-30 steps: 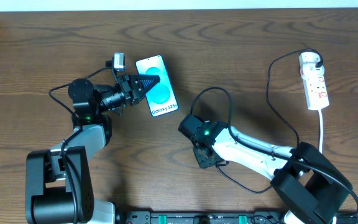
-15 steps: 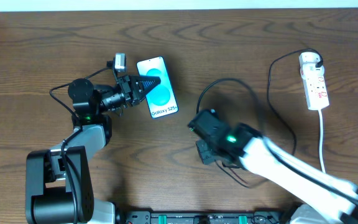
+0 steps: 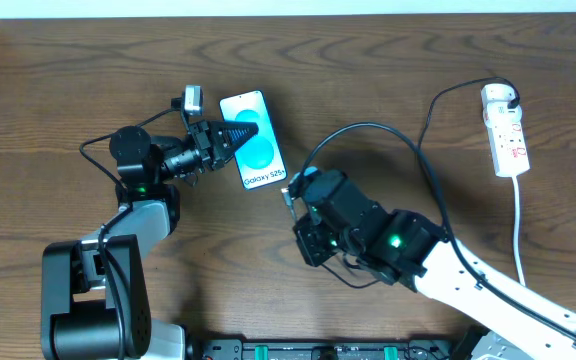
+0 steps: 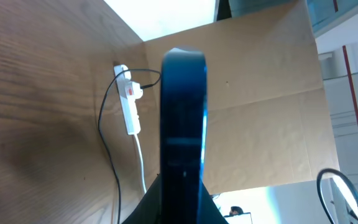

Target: Plug charger to phone and switch on socket

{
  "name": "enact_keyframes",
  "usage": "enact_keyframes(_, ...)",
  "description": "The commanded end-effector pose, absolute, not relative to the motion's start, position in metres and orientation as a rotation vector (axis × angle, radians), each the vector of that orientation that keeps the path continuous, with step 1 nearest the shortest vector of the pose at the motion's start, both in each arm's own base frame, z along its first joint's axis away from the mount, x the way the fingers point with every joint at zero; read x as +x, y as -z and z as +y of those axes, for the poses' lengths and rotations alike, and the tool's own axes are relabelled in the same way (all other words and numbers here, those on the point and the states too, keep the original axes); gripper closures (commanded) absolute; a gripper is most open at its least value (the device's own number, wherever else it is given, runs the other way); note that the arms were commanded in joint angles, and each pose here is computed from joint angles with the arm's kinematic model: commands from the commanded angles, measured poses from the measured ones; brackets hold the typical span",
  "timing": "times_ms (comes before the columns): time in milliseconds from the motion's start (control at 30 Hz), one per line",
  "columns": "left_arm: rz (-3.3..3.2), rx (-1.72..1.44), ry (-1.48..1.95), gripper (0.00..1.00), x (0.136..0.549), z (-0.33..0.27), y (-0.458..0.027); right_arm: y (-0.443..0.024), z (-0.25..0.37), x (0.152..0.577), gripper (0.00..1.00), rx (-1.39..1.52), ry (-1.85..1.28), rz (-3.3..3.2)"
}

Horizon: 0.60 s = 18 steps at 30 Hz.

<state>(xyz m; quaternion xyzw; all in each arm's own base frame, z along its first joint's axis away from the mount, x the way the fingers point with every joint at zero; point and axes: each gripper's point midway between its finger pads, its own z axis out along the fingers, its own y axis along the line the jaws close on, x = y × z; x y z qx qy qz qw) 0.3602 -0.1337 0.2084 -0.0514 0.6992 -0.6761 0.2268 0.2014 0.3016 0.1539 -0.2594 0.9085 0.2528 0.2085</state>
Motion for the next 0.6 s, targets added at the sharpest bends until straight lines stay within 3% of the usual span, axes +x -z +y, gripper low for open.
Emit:
enact_keyframes(0, 1.900, -0.106, 1.844, 0.92, 0.363, -0.133, -0.219, -0.154, 0.315, 0.192, 0.99, -0.794, -0.744, 2.492)
enact_keyframes(567, 1.900, -0.106, 1.844, 0.92, 0.363, -0.133, -0.219, -0.154, 0.325, 0.200, 0.99, -0.787, -0.751, 2.456)
